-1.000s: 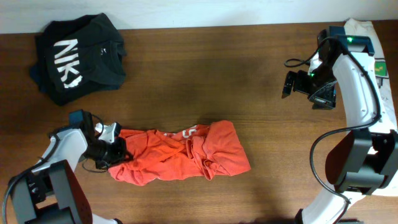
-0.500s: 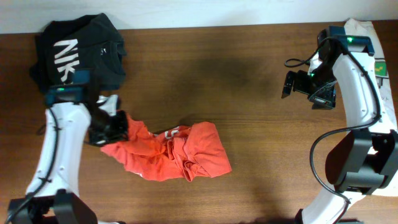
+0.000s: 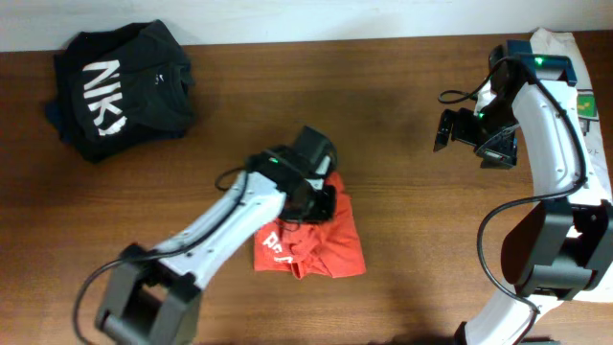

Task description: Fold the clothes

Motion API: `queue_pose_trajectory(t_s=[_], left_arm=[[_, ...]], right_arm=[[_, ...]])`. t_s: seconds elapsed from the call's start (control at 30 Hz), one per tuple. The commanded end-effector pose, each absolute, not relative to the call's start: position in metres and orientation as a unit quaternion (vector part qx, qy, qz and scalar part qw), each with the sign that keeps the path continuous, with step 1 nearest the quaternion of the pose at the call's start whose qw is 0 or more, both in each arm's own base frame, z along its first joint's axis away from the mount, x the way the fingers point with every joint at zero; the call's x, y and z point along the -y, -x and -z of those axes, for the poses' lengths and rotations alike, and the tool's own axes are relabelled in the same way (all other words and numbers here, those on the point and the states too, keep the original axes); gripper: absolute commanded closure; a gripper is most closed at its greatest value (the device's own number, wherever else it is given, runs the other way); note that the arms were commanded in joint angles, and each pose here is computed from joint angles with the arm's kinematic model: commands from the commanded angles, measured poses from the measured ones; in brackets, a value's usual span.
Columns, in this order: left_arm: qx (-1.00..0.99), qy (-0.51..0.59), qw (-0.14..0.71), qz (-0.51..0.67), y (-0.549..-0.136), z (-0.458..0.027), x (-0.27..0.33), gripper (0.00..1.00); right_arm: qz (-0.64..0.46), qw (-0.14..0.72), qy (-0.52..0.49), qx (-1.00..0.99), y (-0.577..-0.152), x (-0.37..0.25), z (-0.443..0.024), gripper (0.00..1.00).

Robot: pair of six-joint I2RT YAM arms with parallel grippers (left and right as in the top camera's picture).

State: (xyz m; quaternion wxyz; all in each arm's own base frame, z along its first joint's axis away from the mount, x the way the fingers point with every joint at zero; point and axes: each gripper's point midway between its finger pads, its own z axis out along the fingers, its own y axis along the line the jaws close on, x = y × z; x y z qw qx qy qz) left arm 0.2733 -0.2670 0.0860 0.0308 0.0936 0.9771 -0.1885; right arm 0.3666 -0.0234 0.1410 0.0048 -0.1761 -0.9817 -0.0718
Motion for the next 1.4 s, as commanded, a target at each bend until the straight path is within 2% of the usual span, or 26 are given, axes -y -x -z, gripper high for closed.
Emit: queue_pose_trajectory(t_s=[0.0,0.03,0.07,0.13,0.23,0.3,0.37,0.4,0.43,0.5,0.6,0.7,0.83,0.9,0.93,0.97,1.0,1.13,1.27,1.37], left_arm=[[-0.977,-0.100,0.002,0.191,-0.256,-0.062,0.294,0.74],[-0.976,-0.108,-0.001,0.190,-0.252,-0.058,0.299,0.59],[-0.974,-0.115,-0.001,0.193,-0.249,-0.060,0.304,0.49],[-0.965,-0.143,-0.001,0.220,-0.246,-0.077,0.318,0.39],[-0.960,-0.161,0.013,0.230,-0.243,-0.129,0.323,0.25],[-0.954,-0.193,0.037,0.226,-0.245,-0.168,0.317,0.25],[-0.970,-0.177,0.067,0.153,-0.258,-0.187,0.275,0.30],[-0.977,-0.157,0.080,0.116,-0.266,-0.192,0.250,0.25],[-0.984,-0.131,0.072,0.093,-0.270,-0.194,0.223,0.08],[-0.984,-0.145,0.035,0.102,-0.262,-0.186,0.213,0.06],[-0.973,-0.183,0.013,0.143,-0.246,-0.151,0.239,0.06],[-0.960,-0.206,0.005,0.189,-0.229,-0.118,0.272,0.07],[-0.957,-0.223,-0.010,0.186,-0.214,-0.074,0.289,0.11],[-0.955,-0.236,-0.022,0.180,-0.205,-0.062,0.297,0.32],[-0.953,-0.242,-0.023,0.180,-0.203,-0.059,0.301,0.52],[-0.951,-0.247,-0.019,0.183,-0.202,-0.059,0.305,0.89],[-0.950,-0.250,-0.016,0.188,-0.202,-0.063,0.308,1.00],[-0.926,-0.280,-0.011,0.252,-0.191,-0.098,0.343,1.00],[-0.922,-0.296,-0.020,0.249,-0.167,-0.100,0.358,0.99],[-0.922,-0.293,-0.016,0.253,-0.166,-0.107,0.358,0.73]], right_arm=[[0.075,-0.004,0.169,0.983,-0.369,0.020,-0.146,0.01],[0.075,-0.004,0.169,0.983,-0.369,0.020,-0.146,0.01],[0.075,-0.004,0.169,0.983,-0.369,0.020,-0.146,0.01],[0.075,-0.004,0.169,0.983,-0.369,0.020,-0.146,0.01],[0.075,-0.004,0.169,0.983,-0.369,0.020,-0.146,0.01],[0.075,-0.004,0.169,0.983,-0.369,0.020,-0.146,0.01],[0.075,-0.004,0.169,0.983,-0.369,0.020,-0.146,0.01],[0.075,-0.004,0.169,0.983,-0.369,0.020,-0.146,0.01],[0.075,-0.004,0.169,0.983,-0.369,0.020,-0.146,0.01],[0.075,-0.004,0.169,0.983,-0.369,0.020,-0.146,0.01],[0.075,-0.004,0.169,0.983,-0.369,0.020,-0.146,0.01],[0.075,-0.004,0.169,0.983,-0.369,0.020,-0.146,0.01],[0.075,-0.004,0.169,0.983,-0.369,0.020,-0.146,0.01],[0.075,-0.004,0.169,0.983,-0.369,0.020,-0.146,0.01],[0.075,-0.004,0.169,0.983,-0.369,0.020,-0.146,0.01],[0.075,-0.004,0.169,0.983,-0.369,0.020,-0.146,0.01],[0.075,-0.004,0.169,0.983,-0.369,0.020,-0.146,0.01],[0.075,-0.004,0.169,0.983,-0.369,0.020,-0.146,0.01],[0.075,-0.004,0.169,0.983,-0.369,0.020,-0.146,0.01],[0.075,-0.004,0.169,0.983,-0.369,0.020,-0.146,0.01]])
